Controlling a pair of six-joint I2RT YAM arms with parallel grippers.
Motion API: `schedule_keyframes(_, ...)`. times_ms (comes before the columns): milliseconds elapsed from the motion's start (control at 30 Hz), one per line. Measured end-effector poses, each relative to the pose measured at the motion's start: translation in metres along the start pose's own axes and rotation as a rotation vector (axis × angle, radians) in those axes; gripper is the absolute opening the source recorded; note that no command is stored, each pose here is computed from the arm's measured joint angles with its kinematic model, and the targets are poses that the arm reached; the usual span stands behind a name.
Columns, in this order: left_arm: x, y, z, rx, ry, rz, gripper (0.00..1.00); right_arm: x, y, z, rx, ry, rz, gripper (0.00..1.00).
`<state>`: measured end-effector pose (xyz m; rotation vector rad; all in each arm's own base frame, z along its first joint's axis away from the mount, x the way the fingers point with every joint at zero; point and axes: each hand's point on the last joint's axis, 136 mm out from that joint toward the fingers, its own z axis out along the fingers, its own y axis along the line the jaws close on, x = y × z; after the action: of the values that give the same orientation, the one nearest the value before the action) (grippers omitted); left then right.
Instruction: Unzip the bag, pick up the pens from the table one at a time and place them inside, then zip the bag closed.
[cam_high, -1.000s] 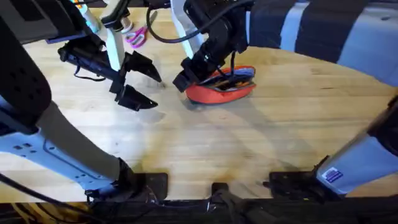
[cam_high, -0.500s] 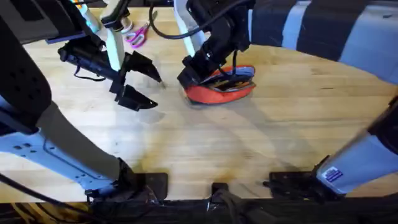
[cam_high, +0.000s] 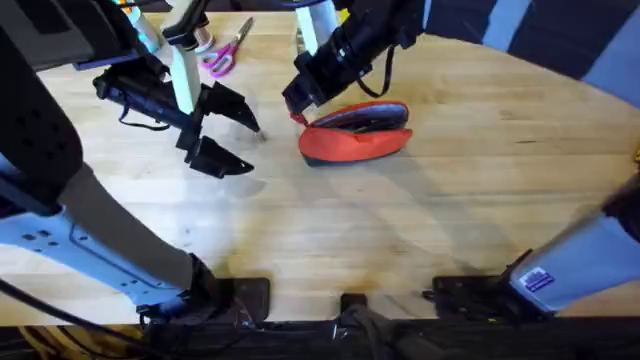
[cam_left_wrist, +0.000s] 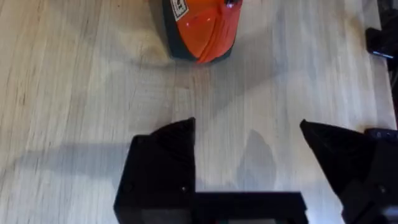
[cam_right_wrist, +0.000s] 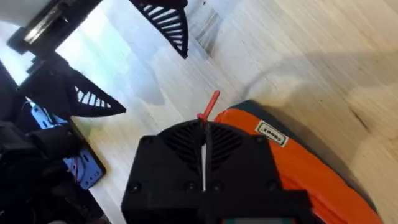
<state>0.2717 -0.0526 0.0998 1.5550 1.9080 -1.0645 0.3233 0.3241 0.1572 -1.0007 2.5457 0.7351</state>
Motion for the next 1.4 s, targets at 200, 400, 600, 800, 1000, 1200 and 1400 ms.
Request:
schedule_keyframes(200, -0.005, 0.001, 0.000, -0.008, -0.029, -0.001, 0.993, -0.001, 0.001, -0.002, 0.000, -0.001, 0.000, 0.030)
schedule_keyframes(400, -0.015, 0.003, -0.001, -0.023, -0.089, -0.005, 0.993, -0.001, -0.001, -0.003, 0.002, -0.001, 0.005, 0.030)
schedule_keyframes(600, -0.023, 0.008, -0.001, -0.043, -0.134, 0.004, 0.993, -0.003, -0.013, -0.007, 0.036, -0.009, 0.032, 0.030)
schedule_keyframes(800, -0.024, 0.010, -0.002, -0.054, -0.143, 0.013, 0.993, -0.003, -0.041, -0.011, 0.192, -0.013, 0.087, 0.030)
schedule_keyframes(1000, -0.025, 0.010, -0.002, -0.055, -0.146, 0.014, 0.992, -0.003, -0.053, -0.014, 0.267, -0.021, 0.122, 0.066)
schedule_keyframes(1200, -0.025, 0.010, -0.002, -0.055, -0.146, 0.016, 0.994, -0.001, -0.039, -0.011, 0.187, -0.004, 0.074, 0.921)
schedule_keyframes(1400, -0.024, 0.013, -0.002, -0.064, -0.141, 0.030, 0.993, 0.012, -0.018, -0.005, 0.121, 0.066, -0.148, 0.995)
